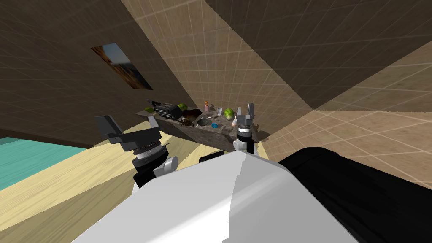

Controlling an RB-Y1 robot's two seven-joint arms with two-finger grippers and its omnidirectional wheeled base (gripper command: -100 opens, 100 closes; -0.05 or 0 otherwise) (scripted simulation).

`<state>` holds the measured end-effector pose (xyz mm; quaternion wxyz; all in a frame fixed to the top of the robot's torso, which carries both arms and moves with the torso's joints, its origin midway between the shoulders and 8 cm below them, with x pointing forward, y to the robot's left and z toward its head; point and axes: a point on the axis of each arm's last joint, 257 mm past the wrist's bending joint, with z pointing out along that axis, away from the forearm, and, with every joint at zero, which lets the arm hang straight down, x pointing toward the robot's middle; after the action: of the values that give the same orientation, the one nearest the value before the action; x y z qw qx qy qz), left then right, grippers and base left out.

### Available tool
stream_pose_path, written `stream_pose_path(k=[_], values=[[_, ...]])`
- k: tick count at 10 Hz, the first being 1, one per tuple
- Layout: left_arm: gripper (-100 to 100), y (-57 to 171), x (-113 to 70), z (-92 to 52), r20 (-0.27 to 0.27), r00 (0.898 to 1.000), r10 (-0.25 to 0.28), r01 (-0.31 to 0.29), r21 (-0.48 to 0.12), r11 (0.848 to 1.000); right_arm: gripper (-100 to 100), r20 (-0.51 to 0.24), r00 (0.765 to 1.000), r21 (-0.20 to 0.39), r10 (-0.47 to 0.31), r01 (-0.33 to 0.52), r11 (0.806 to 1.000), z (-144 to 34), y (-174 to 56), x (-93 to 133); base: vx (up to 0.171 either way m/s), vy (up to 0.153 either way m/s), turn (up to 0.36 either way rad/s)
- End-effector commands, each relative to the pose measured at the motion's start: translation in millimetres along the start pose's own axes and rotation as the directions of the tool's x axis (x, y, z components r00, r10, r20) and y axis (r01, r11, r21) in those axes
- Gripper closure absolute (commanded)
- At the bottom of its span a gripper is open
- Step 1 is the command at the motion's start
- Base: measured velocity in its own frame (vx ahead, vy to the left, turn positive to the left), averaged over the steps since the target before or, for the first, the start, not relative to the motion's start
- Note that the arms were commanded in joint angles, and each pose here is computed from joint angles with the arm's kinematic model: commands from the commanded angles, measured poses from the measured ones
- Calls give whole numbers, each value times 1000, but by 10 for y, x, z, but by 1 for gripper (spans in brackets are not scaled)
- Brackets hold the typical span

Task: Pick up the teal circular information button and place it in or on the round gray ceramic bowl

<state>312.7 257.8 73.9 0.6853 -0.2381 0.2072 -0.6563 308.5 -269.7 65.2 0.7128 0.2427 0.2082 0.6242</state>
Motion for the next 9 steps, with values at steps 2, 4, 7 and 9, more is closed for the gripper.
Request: stream_pose_path(k=[2, 4, 7, 9], values=[[0, 0, 0, 0, 0, 1000, 0, 0, 0, 1000, -100, -86, 996, 24, -17, 19, 1000, -70, -92, 162, -12, -11, 23], [0, 0, 0, 0, 0, 1000, 0, 0, 0, 1000, -100, -134, 991, 38, -25, 30, 999, -124, -149, 253, -24, -16, 23], [0, 0, 0, 0, 0, 1000, 0, 0, 0, 1000, -100, -243, 969, 72, -40, 59, 996, -288, -293, 465, -28, -26, 28], [0, 0, 0, 0, 0, 1000, 0, 0, 0, 1000, -100, -305, 951, 90, -46, 77, 993, -402, -376, 581, -24, -19, 28]])
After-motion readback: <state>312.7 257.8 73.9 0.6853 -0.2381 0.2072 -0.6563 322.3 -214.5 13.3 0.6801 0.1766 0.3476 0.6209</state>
